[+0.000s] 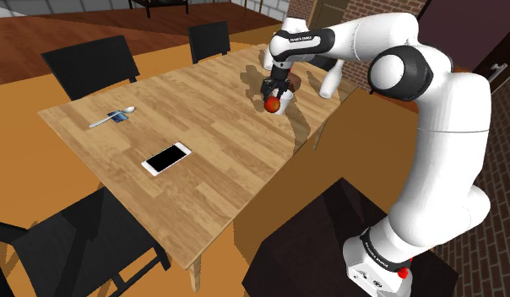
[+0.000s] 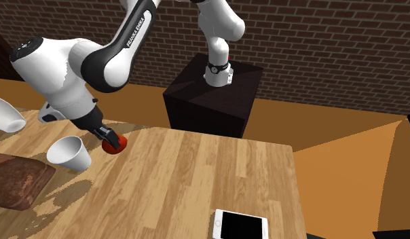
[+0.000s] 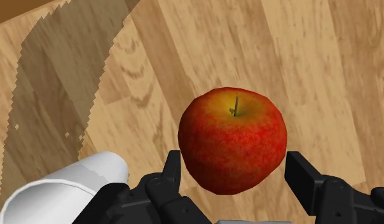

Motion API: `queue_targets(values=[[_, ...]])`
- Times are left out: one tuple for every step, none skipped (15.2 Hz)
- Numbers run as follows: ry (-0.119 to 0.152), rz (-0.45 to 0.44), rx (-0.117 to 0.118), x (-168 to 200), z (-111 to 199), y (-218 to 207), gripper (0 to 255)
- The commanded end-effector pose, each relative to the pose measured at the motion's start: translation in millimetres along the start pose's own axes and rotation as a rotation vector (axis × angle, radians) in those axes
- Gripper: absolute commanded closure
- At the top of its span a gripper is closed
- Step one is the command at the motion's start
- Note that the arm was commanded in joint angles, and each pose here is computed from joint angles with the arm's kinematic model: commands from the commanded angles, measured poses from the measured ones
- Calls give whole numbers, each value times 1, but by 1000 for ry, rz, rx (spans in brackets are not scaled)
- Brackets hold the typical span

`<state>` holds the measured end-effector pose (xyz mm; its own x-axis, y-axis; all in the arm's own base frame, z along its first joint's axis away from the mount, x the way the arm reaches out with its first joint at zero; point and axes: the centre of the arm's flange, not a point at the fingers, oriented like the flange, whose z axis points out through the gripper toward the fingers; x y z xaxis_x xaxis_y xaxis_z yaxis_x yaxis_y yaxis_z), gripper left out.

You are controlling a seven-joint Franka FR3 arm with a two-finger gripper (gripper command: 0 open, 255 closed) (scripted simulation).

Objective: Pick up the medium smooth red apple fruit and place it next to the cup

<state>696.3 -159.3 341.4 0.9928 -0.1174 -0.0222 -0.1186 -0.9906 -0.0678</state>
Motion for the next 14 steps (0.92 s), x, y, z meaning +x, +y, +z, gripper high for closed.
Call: queue_targets(values=[[1,0,0,1,10,2,255],[1,0,0,1,15,2,255],[1,0,0,1,21,3,255],[1,0,0,1,26,3,255],[1,0,0,1,31,3,255],[1,0,0,1,37,4,255],[1,0,0,2,42,4,255],[1,0,0,2,47,5,255],[1,0,0,2,52,5,255],[1,0,0,2,58,5,255],[1,0,0,2,63,6,255],[1,0,0,2,68,6,255],[1,0,0,2,73,6,255],[1,0,0,2,79,7,255]])
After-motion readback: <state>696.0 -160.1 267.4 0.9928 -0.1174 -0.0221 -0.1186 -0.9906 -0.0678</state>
